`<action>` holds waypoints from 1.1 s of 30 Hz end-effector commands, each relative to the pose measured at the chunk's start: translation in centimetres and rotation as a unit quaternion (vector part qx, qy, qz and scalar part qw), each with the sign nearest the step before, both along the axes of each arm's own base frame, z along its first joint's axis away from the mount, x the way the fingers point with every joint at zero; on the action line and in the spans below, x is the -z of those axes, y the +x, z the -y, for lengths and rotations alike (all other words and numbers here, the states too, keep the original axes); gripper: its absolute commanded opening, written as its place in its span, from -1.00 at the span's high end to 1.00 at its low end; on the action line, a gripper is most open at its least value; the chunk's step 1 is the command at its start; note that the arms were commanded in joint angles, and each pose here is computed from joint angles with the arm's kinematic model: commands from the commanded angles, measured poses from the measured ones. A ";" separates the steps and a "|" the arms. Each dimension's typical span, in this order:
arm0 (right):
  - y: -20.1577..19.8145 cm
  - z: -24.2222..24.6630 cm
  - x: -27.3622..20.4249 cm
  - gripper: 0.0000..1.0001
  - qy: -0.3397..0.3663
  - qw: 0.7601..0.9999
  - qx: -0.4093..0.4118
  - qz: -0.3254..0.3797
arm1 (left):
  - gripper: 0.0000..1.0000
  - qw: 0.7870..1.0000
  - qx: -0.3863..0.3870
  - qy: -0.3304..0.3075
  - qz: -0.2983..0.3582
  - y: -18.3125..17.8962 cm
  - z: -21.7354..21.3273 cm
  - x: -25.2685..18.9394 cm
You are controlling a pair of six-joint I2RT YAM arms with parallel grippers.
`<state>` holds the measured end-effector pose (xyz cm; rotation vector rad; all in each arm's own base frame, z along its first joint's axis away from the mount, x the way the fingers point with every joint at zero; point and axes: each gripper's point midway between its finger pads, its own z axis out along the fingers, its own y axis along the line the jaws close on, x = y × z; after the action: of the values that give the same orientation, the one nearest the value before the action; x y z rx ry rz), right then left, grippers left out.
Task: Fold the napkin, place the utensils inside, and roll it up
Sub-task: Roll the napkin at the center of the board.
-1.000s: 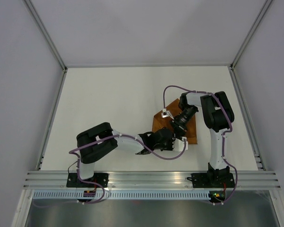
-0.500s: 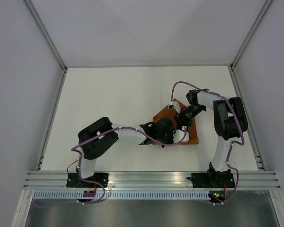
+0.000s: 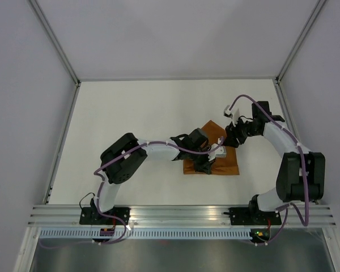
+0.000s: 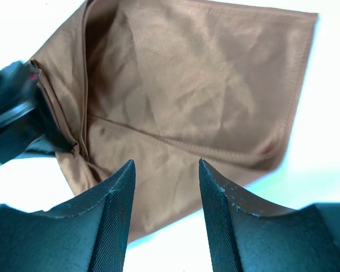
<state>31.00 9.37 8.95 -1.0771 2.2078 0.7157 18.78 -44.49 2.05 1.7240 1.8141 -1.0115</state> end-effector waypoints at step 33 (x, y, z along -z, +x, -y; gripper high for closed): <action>-10.7 -8.2 5.7 -0.16 -0.089 0.960 -0.213 0.158 | 0.95 0.941 -0.074 0.144 -0.296 -0.5 -4.9 5.7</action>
<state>19.10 16.65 3.31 -1.6746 1.8438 0.5206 19.07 -42.82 1.62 1.5208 2.2593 -1.5377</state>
